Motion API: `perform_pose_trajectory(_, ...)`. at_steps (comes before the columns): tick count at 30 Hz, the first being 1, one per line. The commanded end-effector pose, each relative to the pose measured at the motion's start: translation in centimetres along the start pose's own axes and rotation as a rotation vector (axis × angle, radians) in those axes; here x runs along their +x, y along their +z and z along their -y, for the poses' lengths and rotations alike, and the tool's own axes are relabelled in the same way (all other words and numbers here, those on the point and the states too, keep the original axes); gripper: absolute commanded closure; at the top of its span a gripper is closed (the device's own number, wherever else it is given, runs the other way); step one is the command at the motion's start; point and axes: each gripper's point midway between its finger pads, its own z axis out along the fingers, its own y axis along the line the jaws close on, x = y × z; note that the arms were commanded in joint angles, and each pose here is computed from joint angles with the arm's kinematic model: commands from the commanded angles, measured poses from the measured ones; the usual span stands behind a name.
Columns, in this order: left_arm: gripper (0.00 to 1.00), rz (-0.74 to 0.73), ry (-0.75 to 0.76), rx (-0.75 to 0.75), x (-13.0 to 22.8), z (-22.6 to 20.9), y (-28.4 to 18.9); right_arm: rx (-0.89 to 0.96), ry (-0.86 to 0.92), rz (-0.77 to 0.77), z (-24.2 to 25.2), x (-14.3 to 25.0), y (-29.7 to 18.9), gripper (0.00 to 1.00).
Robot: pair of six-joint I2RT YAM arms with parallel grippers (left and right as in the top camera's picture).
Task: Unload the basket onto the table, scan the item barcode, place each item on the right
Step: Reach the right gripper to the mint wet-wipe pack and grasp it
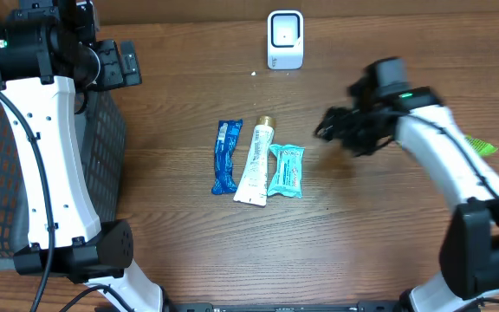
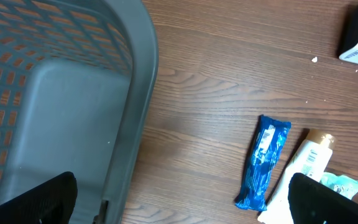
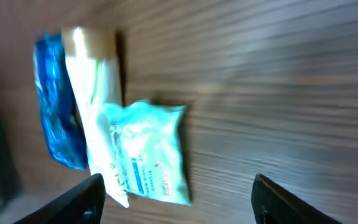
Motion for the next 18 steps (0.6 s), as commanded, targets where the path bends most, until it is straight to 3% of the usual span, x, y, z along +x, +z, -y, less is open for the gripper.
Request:
perform_pose_trajectory(1, 0.0, 0.047, -0.006, 0.016, -0.2, 0.3, -1.7, 0.146, -0.064, 0.052, -1.4, 0.8, 2.2, 0.24)
perform_pose_trajectory(7, 0.0, 0.046, -0.006, 0.016, -0.3, 0.3, -1.7, 0.325, -0.112, 0.216, -4.2, 1.6, 4.3, 0.25)
perform_pose_trajectory(12, 0.0, 0.046, -0.006, 0.016, -0.3, 0.3, -1.7, 0.384, -0.157, 0.152, -3.8, 3.5, 7.8, 0.25)
perform_pose_trajectory(18, 0.0, 0.046, -0.006, 0.016, -0.3, 0.3, -1.7, 0.408, -0.156, 0.126, -3.3, 3.7, 8.1, 0.45)
